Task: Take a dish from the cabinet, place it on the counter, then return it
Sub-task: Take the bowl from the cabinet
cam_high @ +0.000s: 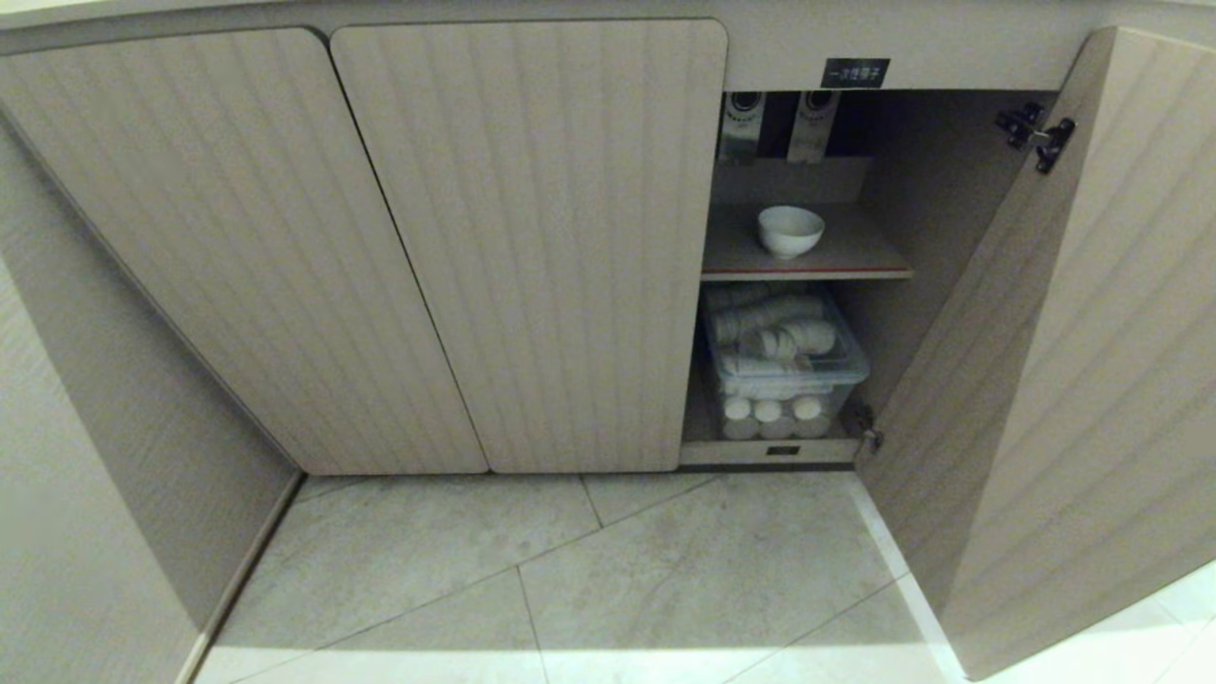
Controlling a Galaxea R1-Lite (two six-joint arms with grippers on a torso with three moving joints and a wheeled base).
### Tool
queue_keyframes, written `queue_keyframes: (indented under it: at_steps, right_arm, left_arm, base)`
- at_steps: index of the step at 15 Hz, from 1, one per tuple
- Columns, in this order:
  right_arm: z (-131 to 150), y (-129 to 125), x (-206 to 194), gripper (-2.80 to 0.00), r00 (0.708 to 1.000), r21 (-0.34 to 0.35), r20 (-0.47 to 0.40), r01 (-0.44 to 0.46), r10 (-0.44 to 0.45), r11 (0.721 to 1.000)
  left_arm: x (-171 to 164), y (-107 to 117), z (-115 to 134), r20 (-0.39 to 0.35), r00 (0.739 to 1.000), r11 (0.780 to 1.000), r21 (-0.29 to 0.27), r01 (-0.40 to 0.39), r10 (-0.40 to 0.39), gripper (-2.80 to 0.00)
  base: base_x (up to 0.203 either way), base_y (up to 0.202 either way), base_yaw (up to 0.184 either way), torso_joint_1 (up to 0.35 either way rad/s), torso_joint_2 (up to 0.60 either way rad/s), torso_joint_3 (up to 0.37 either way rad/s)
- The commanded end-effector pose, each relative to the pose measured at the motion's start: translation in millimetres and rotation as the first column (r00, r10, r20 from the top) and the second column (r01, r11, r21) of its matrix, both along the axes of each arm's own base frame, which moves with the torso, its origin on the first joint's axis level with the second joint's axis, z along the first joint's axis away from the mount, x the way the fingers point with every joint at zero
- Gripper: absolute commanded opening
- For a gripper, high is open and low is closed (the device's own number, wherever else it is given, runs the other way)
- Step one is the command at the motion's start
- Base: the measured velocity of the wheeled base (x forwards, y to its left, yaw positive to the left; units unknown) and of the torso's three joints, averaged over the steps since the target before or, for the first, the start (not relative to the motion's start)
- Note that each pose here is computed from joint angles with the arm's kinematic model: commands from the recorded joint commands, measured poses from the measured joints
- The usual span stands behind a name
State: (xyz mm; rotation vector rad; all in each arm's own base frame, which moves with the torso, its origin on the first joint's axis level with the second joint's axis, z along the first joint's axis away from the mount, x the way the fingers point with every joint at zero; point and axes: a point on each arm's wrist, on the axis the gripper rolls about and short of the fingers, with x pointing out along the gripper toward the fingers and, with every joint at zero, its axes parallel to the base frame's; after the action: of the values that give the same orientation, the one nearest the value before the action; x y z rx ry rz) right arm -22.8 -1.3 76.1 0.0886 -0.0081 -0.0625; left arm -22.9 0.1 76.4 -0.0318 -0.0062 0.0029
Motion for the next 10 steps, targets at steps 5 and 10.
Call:
queue_keyframes:
  at_steps: [5,10]
  right_arm:
    - [0.0,0.0,0.0,-2.80,1.000,0.000,0.001,0.000,0.000,1.000]
    - [0.0,0.0,0.0,-2.80,1.000,0.000,0.001,0.000,0.000,1.000]
  left_arm:
    - [-0.1,0.0,0.0,0.000,1.000,1.000,0.000,-0.001,0.001,-2.80]
    - [-0.1,0.0,0.1,0.002,1.000,1.000,0.000,0.000,0.000,-2.80]
  base:
    - [0.000,0.000,0.000,0.000,0.00,0.000]
    - [0.000,0.000,0.000,0.000,0.00,0.000]
